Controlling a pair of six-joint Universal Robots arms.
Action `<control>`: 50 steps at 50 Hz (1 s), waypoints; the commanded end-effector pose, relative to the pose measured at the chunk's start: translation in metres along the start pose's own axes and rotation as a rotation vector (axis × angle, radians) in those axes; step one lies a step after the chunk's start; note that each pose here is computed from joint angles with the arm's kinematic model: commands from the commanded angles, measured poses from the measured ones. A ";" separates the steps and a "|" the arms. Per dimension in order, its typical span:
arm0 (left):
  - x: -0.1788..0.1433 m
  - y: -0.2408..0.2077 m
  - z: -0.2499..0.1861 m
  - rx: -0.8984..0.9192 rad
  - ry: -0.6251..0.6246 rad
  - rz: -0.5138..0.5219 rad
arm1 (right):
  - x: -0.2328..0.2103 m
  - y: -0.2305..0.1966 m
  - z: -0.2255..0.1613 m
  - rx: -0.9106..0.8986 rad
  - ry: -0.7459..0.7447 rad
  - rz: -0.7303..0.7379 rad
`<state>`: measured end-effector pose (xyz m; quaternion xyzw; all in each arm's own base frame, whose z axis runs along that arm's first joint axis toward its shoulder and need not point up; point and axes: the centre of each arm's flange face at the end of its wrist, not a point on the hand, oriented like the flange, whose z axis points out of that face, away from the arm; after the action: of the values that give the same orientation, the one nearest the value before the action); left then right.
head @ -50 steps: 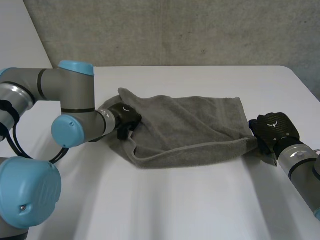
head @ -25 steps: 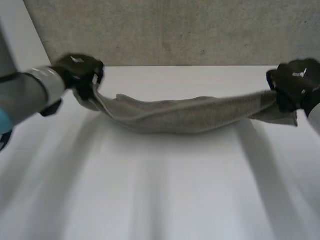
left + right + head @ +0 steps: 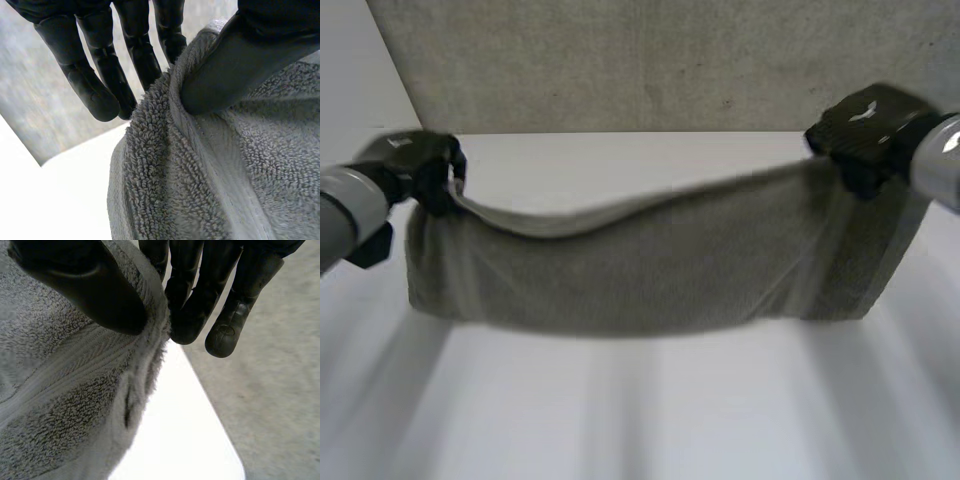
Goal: Fold the towel.
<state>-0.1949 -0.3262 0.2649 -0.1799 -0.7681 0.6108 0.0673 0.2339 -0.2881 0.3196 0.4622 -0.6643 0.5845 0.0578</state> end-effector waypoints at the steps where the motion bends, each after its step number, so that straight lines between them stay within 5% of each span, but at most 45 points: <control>1: -0.010 -0.004 0.061 0.044 -0.052 0.020 | -0.016 0.005 0.065 0.025 0.077 -0.089; 7: -0.024 -0.099 0.065 0.385 -0.123 -0.001 | 0.034 -0.050 0.092 0.362 0.486 -0.113; 13: -0.042 -0.183 0.035 0.811 -0.061 -0.245 | 0.071 -0.111 0.039 0.770 0.811 -0.052; 20: -0.048 -0.166 0.043 0.746 -0.040 -0.313 | 0.049 -0.086 0.052 0.622 0.640 -0.032; 25: -0.029 -0.095 0.074 0.511 0.013 -0.214 | 0.005 -0.045 0.079 0.439 0.385 -0.034; 38: 0.007 0.060 0.095 0.113 0.083 0.004 | -0.067 0.038 0.103 0.185 0.147 0.003; 50: 0.007 0.078 0.064 0.034 0.083 0.080 | -0.089 0.063 0.080 0.084 0.075 0.002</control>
<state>-0.2146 -0.3796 0.1594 -0.2324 -0.7480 0.6156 0.0861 0.2869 -0.3261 0.1825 0.4422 -0.6358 0.6301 0.0571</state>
